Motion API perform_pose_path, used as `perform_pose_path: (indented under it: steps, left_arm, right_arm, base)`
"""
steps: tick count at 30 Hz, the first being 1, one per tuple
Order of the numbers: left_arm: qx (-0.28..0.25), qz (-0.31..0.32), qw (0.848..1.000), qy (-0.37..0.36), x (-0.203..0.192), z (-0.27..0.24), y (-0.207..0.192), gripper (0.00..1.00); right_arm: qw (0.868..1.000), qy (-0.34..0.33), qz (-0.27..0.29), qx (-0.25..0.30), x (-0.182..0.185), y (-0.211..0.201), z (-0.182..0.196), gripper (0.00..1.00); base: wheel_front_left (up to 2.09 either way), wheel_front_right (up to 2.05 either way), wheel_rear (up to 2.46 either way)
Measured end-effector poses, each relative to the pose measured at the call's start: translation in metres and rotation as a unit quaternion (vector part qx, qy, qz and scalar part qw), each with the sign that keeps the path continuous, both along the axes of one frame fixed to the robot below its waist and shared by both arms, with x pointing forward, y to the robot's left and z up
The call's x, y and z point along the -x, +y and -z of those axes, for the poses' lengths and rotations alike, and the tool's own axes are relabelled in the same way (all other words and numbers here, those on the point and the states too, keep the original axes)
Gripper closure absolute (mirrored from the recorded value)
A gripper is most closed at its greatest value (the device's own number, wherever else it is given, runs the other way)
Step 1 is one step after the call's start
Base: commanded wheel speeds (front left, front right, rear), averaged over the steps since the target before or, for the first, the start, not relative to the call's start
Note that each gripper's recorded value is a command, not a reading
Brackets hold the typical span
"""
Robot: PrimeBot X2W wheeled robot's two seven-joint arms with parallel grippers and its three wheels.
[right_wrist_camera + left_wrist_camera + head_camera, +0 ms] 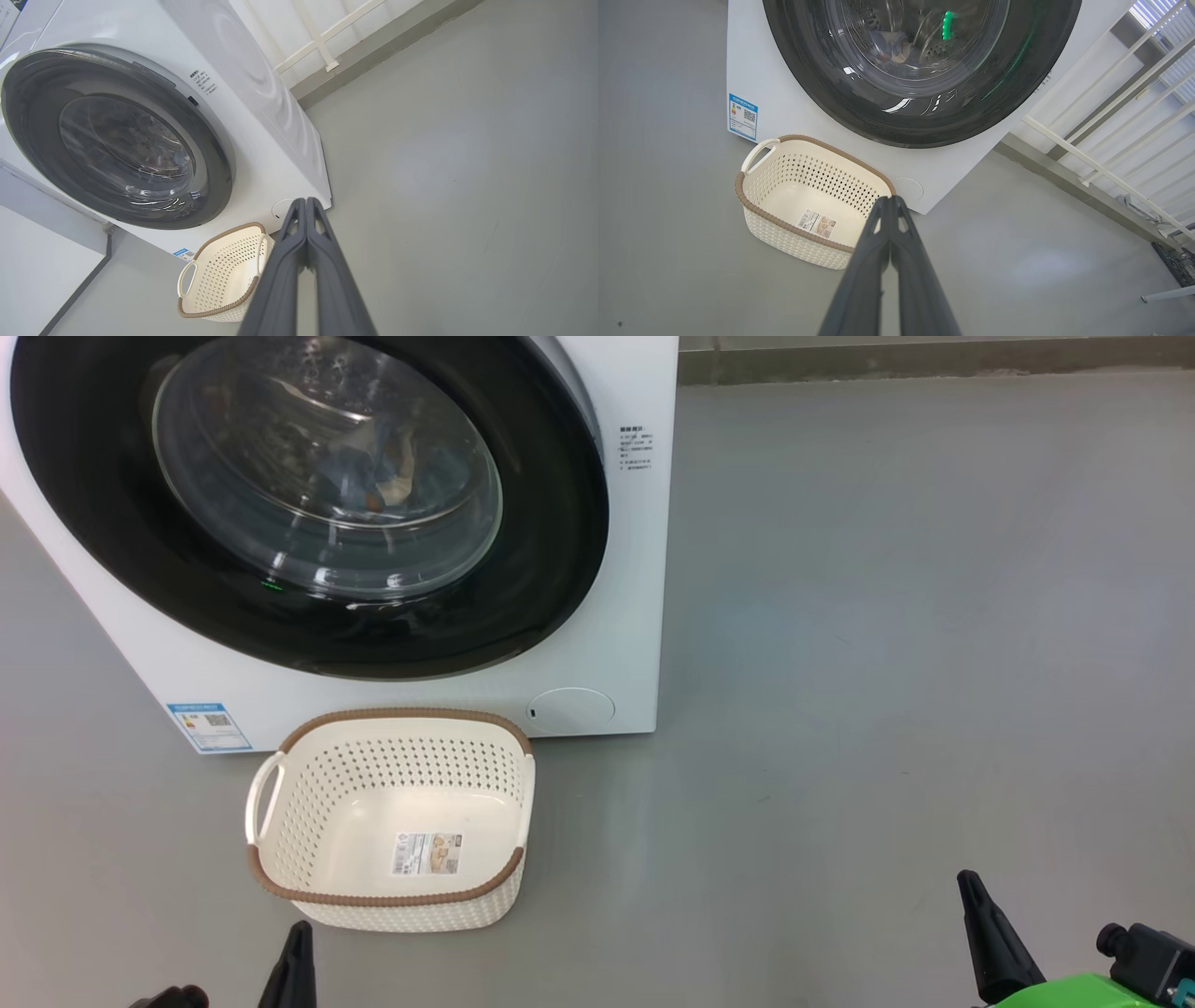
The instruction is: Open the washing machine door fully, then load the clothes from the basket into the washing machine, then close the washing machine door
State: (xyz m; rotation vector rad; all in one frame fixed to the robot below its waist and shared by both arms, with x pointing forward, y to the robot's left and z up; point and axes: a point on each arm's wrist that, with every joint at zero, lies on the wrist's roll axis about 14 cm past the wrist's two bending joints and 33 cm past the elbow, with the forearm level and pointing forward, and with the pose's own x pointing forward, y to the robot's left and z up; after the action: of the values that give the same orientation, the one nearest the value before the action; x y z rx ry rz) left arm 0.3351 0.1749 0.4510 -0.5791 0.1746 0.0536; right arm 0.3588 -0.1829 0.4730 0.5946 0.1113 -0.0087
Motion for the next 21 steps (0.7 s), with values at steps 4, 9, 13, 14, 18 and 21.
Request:
perform_pose_path:
  steps: [4,9,13,14,18,21]
  left_arm:
    - [0.02,-0.005,1.0,0.005,-0.0004,0.0015,0.0007,1.0]
    - [0.047,-0.009,0.999,0.006,-0.0036,0.0003,0.0009,1.0]
    - [0.071,-0.016,0.997,0.002,-0.0067,-0.0022,0.0027,1.0]
    - [0.076,-0.016,0.997,0.006,-0.0066,-0.0013,0.0022,1.0]
    - [0.1,-0.018,0.995,0.007,-0.0071,-0.0005,0.0011,1.0]
    - [0.114,-0.021,0.993,0.01,-0.0078,0.0001,0.0023,1.0]
  right_arm:
    - [1.0,0.002,0.004,-0.021,-0.0006,-0.0009,0.0006,1.0]
    - [0.999,0.002,0.008,-0.046,-0.0022,-0.002,-0.0002,1.0]
    - [0.998,0.007,0.012,-0.068,-0.0013,-0.0031,0.0018,1.0]
    - [0.997,0.007,0.014,-0.072,-0.0011,-0.0034,0.0023,1.0]
    - [0.995,0.008,0.018,-0.097,-0.0021,-0.0043,0.002,1.0]
    - [0.993,0.001,0.02,-0.112,-0.0055,-0.0048,-0.0021,1.0]
  base:
    - [0.0,0.0,0.0]
    - [0.0,0.0,0.0]
    - [0.0,0.0,0.0]
    - [0.0,0.0,0.0]
    - [0.0,0.0,0.0]
    - [0.0,0.0,0.0]
